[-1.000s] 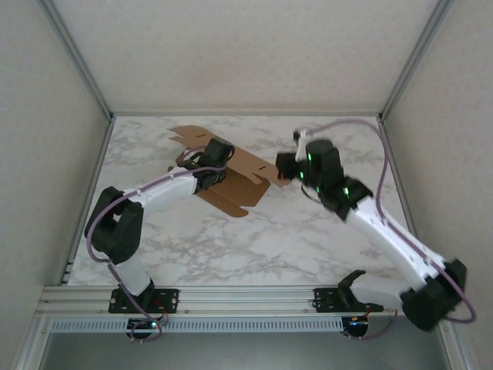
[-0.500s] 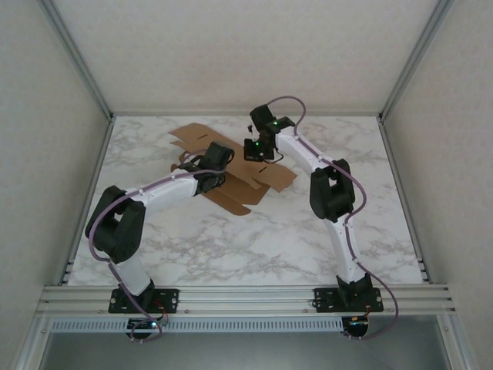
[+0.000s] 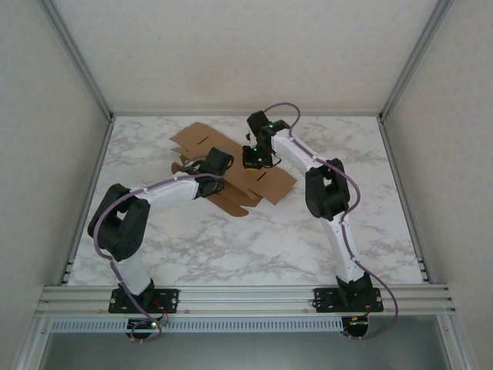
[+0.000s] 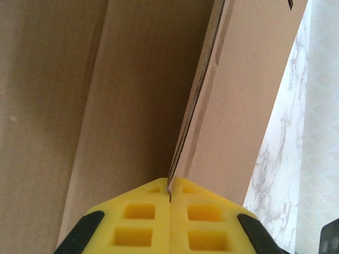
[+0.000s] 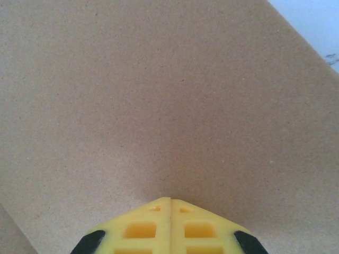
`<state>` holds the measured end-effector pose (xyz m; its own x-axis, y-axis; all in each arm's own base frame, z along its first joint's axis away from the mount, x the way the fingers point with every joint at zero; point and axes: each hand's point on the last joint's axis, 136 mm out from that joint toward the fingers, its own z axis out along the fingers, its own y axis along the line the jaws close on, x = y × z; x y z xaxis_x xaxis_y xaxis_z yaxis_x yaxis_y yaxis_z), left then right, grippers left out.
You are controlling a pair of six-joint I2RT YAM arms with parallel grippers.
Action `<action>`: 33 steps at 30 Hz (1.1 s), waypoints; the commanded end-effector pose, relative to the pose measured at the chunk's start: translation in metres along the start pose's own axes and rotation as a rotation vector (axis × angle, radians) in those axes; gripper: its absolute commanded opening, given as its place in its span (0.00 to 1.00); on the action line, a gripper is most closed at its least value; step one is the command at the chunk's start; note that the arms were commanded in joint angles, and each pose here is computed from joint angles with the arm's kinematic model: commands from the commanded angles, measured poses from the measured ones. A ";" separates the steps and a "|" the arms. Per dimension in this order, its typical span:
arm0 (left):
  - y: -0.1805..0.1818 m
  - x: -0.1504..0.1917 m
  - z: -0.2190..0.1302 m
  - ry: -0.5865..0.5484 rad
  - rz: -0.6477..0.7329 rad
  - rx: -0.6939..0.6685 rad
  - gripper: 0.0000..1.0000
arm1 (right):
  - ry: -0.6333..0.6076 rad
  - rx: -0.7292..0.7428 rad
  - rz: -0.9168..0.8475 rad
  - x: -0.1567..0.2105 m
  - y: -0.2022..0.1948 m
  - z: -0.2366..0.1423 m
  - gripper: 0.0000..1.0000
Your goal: Fold the paper box
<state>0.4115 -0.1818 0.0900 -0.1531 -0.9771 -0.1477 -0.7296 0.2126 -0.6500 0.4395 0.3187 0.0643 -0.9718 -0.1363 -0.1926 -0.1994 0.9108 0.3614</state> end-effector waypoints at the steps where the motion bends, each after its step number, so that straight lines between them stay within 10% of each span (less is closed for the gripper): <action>1: 0.005 0.001 -0.003 0.023 -0.007 -0.025 0.00 | 0.066 0.041 0.020 0.017 -0.011 0.014 0.00; 14: -0.071 0.008 -0.070 0.119 0.078 0.254 0.00 | -0.042 -0.157 0.010 0.018 0.011 -0.086 0.58; 23: -0.090 0.021 -0.120 0.106 0.142 0.448 0.00 | 0.100 -0.396 0.057 0.043 0.029 -0.081 0.61; 33: -0.069 0.009 -0.119 0.041 0.068 0.777 0.00 | -0.013 -0.216 0.034 0.035 -0.003 -0.100 0.61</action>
<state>0.3778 -0.2183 0.1861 -0.3188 -0.9235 -0.2134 -0.2402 0.2965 -0.9243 0.3935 0.2893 0.1299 -0.9860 -0.1076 -0.1270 -0.1630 0.7795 0.6048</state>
